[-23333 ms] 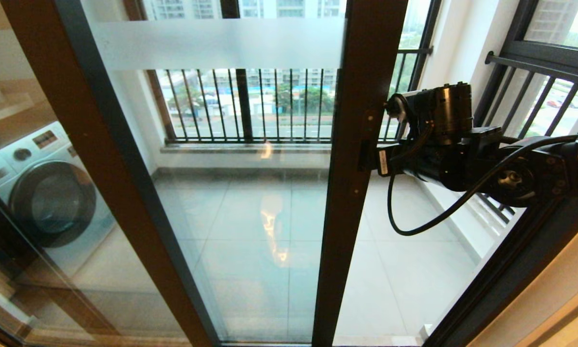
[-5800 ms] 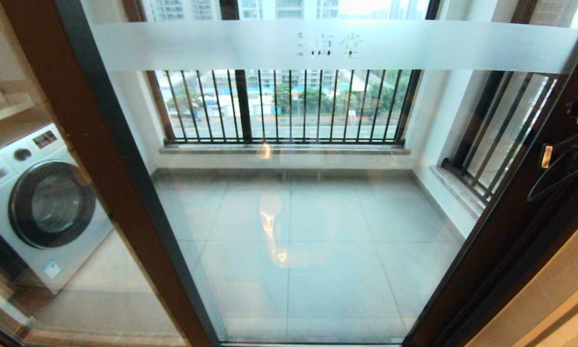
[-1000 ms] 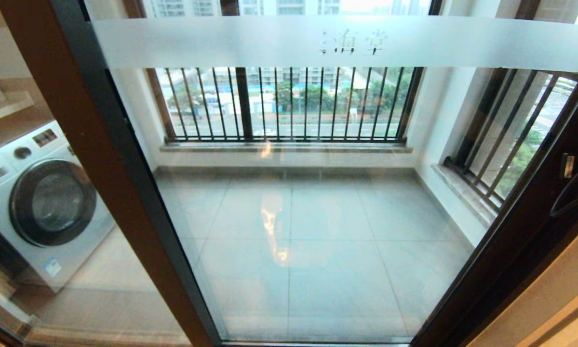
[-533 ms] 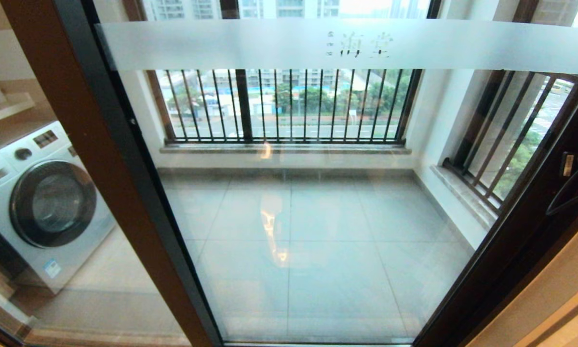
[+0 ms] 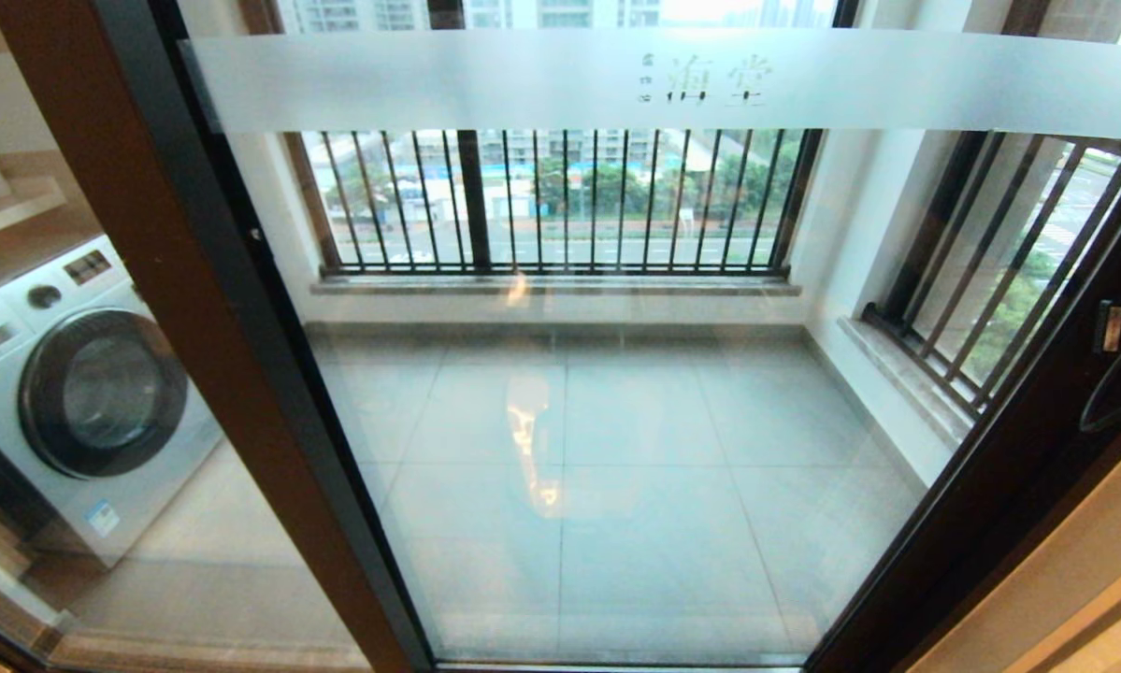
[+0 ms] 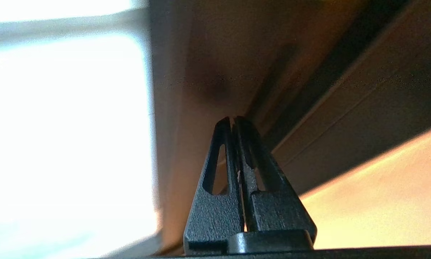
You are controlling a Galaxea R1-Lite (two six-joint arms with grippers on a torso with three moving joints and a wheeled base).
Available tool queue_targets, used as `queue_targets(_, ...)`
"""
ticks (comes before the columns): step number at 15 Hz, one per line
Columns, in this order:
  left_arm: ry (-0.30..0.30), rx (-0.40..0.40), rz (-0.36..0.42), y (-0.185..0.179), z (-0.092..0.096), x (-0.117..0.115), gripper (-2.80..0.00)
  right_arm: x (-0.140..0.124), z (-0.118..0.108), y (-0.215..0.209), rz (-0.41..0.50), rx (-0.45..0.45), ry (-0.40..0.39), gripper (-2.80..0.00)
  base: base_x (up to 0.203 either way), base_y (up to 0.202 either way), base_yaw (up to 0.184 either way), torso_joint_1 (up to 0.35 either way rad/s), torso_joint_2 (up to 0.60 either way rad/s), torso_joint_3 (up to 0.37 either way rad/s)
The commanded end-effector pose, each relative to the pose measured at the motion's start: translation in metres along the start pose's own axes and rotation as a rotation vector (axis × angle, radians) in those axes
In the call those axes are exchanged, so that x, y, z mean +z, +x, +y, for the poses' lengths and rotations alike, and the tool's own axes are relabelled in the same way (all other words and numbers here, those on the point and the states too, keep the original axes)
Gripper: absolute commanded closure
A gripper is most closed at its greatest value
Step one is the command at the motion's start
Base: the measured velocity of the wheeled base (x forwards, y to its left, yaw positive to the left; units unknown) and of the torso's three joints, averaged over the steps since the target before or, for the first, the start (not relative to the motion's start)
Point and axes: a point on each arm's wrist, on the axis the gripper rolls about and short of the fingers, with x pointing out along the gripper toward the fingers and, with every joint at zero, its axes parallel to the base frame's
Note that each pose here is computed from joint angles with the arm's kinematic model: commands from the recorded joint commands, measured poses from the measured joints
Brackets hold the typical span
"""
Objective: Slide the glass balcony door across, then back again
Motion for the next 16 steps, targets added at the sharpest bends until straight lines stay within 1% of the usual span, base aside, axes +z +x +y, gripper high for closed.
queue_targets(1, 0.0, 0.0, 0.0, 0.0, 0.0, 0.0, 0.0, 0.02, -0.006, -0.039, -0.038, -0.001, -0.005, 0.0, 0.0, 0.0, 0.0, 0.0, 0.0, 0.0)
queue_targets(3, 0.0, 0.0, 0.0, 0.0, 0.0, 0.0, 0.0, 0.027, -0.012, -0.063, -0.054, -0.012, -0.018, 0.0, 0.0, 0.0, 0.0, 0.0, 0.0, 0.0)
queue_targets(5, 0.0, 0.0, 0.001, 0.0, 0.0, 0.0, 0.0, 0.037, -0.019, -0.091, -0.09, -0.028, -0.028, 0.0, 0.0, 0.0, 0.0, 0.0, 0.0, 0.0)
queue_targets(6, 0.0, 0.0, 0.0, 0.0, 0.0, 0.0, 0.0, 0.042, -0.023, -0.109, -0.118, -0.016, -0.028, 0.0, 0.0, 0.0, 0.0, 0.0, 0.0, 0.0)
queue_targets(7, 0.0, 0.0, 0.0, 0.0, 0.0, 0.0, 0.0, 0.046, -0.026, -0.128, -0.145, 0.03, -0.024, 0.0, 0.0, 0.0, 0.0, 0.0, 0.0, 0.0)
queue_targets(8, 0.0, 0.0, 0.0, 0.0, 0.0, 0.0, 0.0, 0.049, -0.025, -0.148, -0.172, 0.118, -0.01, 0.0, 0.0, 0.0, 0.0, 0.0, 0.0, 0.0)
queue_targets(10, 0.0, 0.0, 0.002, 0.0, 0.0, 0.0, 0.0, 0.048, -0.018, -0.199, -0.255, 0.426, 0.046, 0.0, 0.0, 0.0, 0.0, 0.0, 0.0, 0.0)
queue_targets(12, 0.0, 0.0, 0.0, 0.0, 0.0, 0.0, 0.0, 0.038, -0.011, -0.244, -0.283, 0.603, 0.098, 0.0, 0.0, 0.0, 0.0, 0.0, 0.0, 0.0)
queue_targets(13, 0.0, 0.0, 0.0, 0.0, 0.0, 0.0, 0.0, 0.03, -0.005, -0.264, -0.263, 0.72, 0.124, 0.0, 0.0, 0.0, 0.0, 0.0, 0.0, 0.0)
queue_targets(14, 0.0, 0.0, 0.0, 0.0, 0.0, 0.0, 0.0, 0.021, 0.001, -0.279, -0.206, 0.839, 0.16, 0.0, 0.0, 0.0, 0.0, 0.0, 0.0, 0.0)
queue_targets(15, 0.0, 0.0, 0.002, 0.0, 0.0, 0.0, 0.0, 0.016, 0.006, -0.296, -0.154, 0.93, 0.188, 0.0, 0.0, 0.0, 0.0, 0.0, 0.0, 0.0)
queue_targets(16, 0.0, 0.0, 0.0, 0.0, 0.0, 0.0, 0.0, 0.015, 0.009, -0.312, -0.133, 1.012, 0.189, 0.0, 0.0, 0.0, 0.0, 0.0, 0.0, 0.0)
